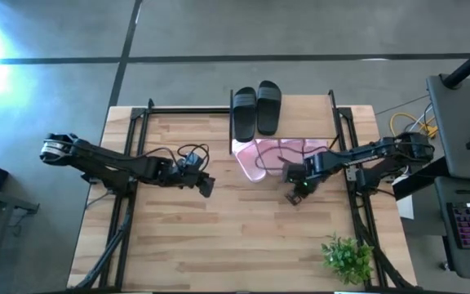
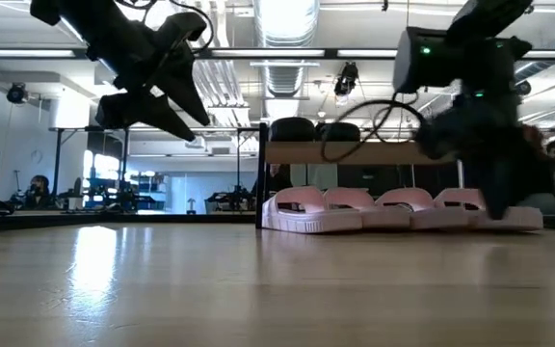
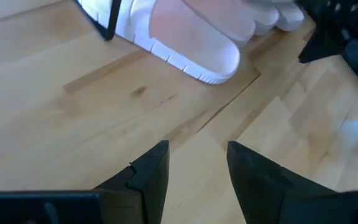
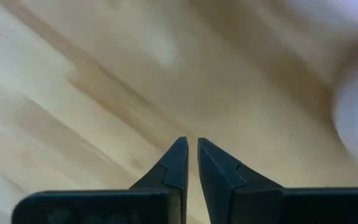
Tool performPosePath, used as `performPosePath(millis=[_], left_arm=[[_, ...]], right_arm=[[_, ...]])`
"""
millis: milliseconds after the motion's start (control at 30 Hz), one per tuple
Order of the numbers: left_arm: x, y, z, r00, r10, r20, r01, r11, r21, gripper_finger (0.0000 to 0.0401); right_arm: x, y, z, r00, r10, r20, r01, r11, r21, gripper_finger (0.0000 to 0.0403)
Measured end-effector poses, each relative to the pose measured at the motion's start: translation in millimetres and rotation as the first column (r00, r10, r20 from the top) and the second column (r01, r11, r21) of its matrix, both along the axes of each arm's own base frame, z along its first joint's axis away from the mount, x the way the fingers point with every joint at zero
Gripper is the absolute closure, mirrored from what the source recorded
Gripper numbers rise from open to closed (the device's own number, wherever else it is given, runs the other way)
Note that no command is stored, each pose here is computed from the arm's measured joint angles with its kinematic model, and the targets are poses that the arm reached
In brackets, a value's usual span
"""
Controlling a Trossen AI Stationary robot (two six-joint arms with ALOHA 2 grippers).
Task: Pick and place slides into the shelf
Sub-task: Adjust the pink slides under the shelf
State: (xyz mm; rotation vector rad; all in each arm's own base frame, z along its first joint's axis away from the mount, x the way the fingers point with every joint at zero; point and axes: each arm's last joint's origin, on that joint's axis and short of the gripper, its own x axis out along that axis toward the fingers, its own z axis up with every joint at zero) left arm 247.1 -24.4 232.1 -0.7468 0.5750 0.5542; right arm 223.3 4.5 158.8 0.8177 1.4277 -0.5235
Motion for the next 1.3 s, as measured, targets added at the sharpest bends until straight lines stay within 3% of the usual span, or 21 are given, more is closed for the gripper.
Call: performPosePath(millis=[100, 233, 433, 567, 667, 767, 867, 967, 1133, 1300], left_arm=[[2.1, -0.4, -0.5, 1.0, -0.001, 0.004, 0.001, 1.0, 0.0, 0.0254], [2.3, -0.3, -0.4, 1.0, 0.0, 0.008, 0.0, 1.0, -0.001, 0.0254], [2.4, -0.4, 0.0, 1.0, -0.001, 0.01, 0.001, 1.0, -0.001, 0.0254], [2.5, -0.5, 0.1, 1.0, -0.002, 0.011, 0.002, 1.0, -0.003, 0.0254], [2.5, -0.6, 0.0, 1.0, -0.005, 0.01, 0.005, 1.0, -0.006, 0.0254], [2.5, -0.6, 0.1, 1.0, -0.006, 0.01, 0.006, 1.0, -0.006, 0.0254], [2.5, -0.7, 0.1, 1.0, -0.007, 0.01, 0.007, 1.0, -0.006, 0.0254], [2.5, -0.6, 0.1, 1.0, -0.006, 0.011, 0.006, 1.0, -0.006, 0.0254], [2.5, -0.6, 0.1, 1.0, -0.006, 0.011, 0.006, 1.0, -0.006, 0.0254], [2.5, -0.7, 0.0, 1.0, -0.009, 0.01, 0.009, 1.0, -0.008, 0.0254]], right_arm=[[-18.0, 5.8, -1.1, 0.985, -0.024, -0.172, 0.017, 0.999, -0.043, 0.0374], [-33.3, 4.0, -6.3, 0.954, -0.098, -0.283, 0.06, 0.989, -0.138, 0.0374], [-29.0, -5.3, -16.1, 0.975, -0.129, -0.182, 0.083, 0.967, -0.239, 0.0374], [-33.0, -17.2, -16.9, 0.957, -0.236, -0.167, 0.149, 0.898, -0.413, 0.0374], [-33.2, -24.3, -16.1, 0.954, -0.26, -0.148, 0.159, 0.859, -0.487, 0.0374], [-32.7, -27.7, -16.5, 0.957, -0.239, -0.165, 0.149, 0.891, -0.429, 0.0374], [-29.4, -23.4, -16.7, 0.972, -0.157, -0.173, 0.11, 0.96, -0.258, 0.0374], [-18.5, -17.0, -17.1, 0.994, -0.075, -0.074, 0.064, 0.987, -0.147, 0.0374], [0.1, -20.7, -15.0, 0.984, -0.13, 0.119, 0.152, 0.967, -0.203, 0.0374], [-0.8, -30.9, -13.7, 0.965, -0.211, 0.154, 0.258, 0.863, -0.433, 0.0374]])
